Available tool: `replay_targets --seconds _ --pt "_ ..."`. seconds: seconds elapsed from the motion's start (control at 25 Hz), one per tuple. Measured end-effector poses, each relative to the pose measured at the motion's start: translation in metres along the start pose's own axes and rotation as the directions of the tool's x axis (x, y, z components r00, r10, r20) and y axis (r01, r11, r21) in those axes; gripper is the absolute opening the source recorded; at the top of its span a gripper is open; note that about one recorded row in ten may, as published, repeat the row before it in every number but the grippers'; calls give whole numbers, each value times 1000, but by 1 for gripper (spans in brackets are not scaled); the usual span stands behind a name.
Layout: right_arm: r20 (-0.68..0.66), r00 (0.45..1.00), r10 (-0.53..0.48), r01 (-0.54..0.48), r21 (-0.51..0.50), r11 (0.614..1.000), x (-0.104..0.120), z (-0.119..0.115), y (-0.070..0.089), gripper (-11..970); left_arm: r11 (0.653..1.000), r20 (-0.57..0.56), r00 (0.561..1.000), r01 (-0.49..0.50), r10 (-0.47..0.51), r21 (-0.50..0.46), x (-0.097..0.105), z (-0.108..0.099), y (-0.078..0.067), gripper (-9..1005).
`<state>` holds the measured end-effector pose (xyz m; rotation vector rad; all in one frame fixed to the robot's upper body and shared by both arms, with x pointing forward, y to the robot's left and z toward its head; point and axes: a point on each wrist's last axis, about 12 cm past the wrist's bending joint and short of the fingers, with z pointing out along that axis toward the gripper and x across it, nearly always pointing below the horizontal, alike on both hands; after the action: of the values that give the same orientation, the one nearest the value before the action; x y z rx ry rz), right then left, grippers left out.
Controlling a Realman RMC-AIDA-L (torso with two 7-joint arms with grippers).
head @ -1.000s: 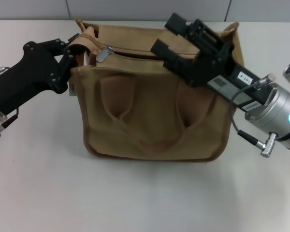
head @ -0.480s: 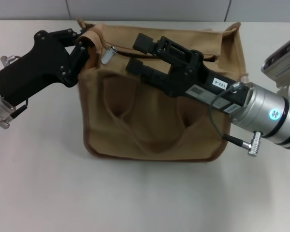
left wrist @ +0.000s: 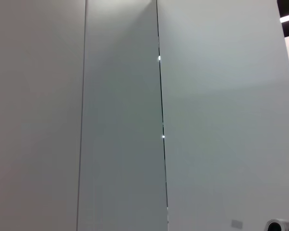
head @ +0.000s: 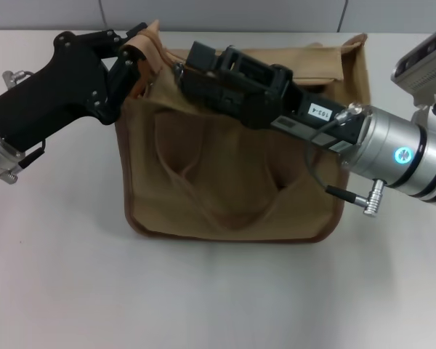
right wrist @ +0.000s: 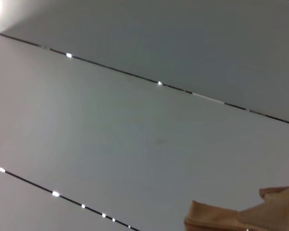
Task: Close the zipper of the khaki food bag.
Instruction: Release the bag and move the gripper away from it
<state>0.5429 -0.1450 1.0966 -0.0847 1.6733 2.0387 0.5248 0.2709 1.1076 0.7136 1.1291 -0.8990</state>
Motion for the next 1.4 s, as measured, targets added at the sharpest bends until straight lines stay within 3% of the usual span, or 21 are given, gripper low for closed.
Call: replay_targets --seconds 0.48,0.8,1.0,1.08,1.4 --pt "-37 997 -72 73 43 996 -6 4 -3 727 1000 5 1000 -12 12 14 -2 9 4 24" --pt "-43 984 -172 173 10 985 -3 -1 0 727 1000 0 1000 -16 16 1 -3 10 7 24" --pt "-25 953 -301 299 -42 953 3 -14 5 726 1000 -6 1000 -16 16 -5 -2 11 8 24" --pt "12 919 -394 394 -57 917 6 -25 7 726 1000 -5 1000 -14 14 -9 -2 11 8 24" --pt "33 879 -476 477 3 879 -4 -31 5 727 1000 -6 1000 -10 10 -3 -1 12 7 24"
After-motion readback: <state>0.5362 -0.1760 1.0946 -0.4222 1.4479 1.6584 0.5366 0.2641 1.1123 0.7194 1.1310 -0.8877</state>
